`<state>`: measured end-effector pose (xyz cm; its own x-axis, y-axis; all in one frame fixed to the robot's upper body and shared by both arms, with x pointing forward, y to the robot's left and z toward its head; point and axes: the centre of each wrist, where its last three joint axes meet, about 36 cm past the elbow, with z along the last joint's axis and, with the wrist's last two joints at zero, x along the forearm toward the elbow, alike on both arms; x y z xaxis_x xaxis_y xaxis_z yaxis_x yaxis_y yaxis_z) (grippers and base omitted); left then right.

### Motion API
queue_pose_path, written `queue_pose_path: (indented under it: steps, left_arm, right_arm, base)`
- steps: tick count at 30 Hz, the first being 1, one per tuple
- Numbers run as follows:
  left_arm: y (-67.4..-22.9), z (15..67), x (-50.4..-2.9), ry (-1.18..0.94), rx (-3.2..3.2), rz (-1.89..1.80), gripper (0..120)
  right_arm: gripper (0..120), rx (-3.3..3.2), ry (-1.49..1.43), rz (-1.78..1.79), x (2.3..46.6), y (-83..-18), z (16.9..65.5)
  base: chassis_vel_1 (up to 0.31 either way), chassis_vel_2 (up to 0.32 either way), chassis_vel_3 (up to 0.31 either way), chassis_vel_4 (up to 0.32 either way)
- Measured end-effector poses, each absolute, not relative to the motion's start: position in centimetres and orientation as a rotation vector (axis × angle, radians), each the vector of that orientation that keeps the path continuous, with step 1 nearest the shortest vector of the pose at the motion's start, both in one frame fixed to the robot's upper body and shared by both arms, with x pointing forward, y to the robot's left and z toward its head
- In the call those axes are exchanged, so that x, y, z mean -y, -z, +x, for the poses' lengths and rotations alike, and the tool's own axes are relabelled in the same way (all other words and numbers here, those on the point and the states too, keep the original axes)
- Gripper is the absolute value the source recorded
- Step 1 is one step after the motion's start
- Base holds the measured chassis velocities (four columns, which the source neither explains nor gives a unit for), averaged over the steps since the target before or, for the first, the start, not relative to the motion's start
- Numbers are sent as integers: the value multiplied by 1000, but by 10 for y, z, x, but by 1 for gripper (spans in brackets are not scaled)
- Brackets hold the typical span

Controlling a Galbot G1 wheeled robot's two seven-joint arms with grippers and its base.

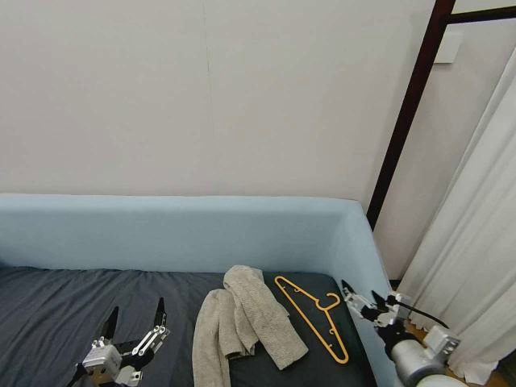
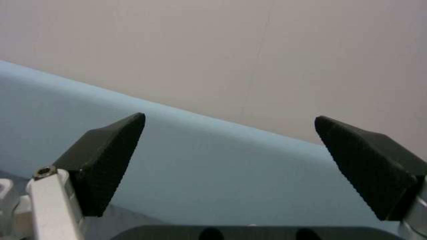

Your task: Pick up the clothes from the sofa and hang them on the clothes hanger.

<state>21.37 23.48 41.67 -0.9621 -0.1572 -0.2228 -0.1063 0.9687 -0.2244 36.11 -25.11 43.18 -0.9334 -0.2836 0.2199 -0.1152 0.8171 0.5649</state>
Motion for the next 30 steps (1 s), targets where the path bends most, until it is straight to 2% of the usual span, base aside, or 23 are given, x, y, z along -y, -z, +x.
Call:
queue_pose_path:
  steps: [5,11,14,23,30]
  left_arm:
    - [-412,208,-233,299,-2868,-244,100]
    - [-411,205,-233,291,-2868,-272,100]
    - [-412,204,-234,270,-2864,-292,100]
    - [-411,201,-234,243,-2857,-328,100]
    - [-409,200,-233,231,-2857,-343,100]
  right_arm:
    - [100,2605,927,427,222,-407,407]
    - [100,2538,922,457,210,-365,449]
    - [100,2476,878,503,211,-334,478]
    - [100,2461,713,645,203,-300,540]
    - [100,2450,633,681,188,-278,563]
  base:
    - [0,0,0,0]
    - [0,0,0,0]
    - [0,0,0,0]
    - [0,0,0,0]
    - [0,0,0,0]
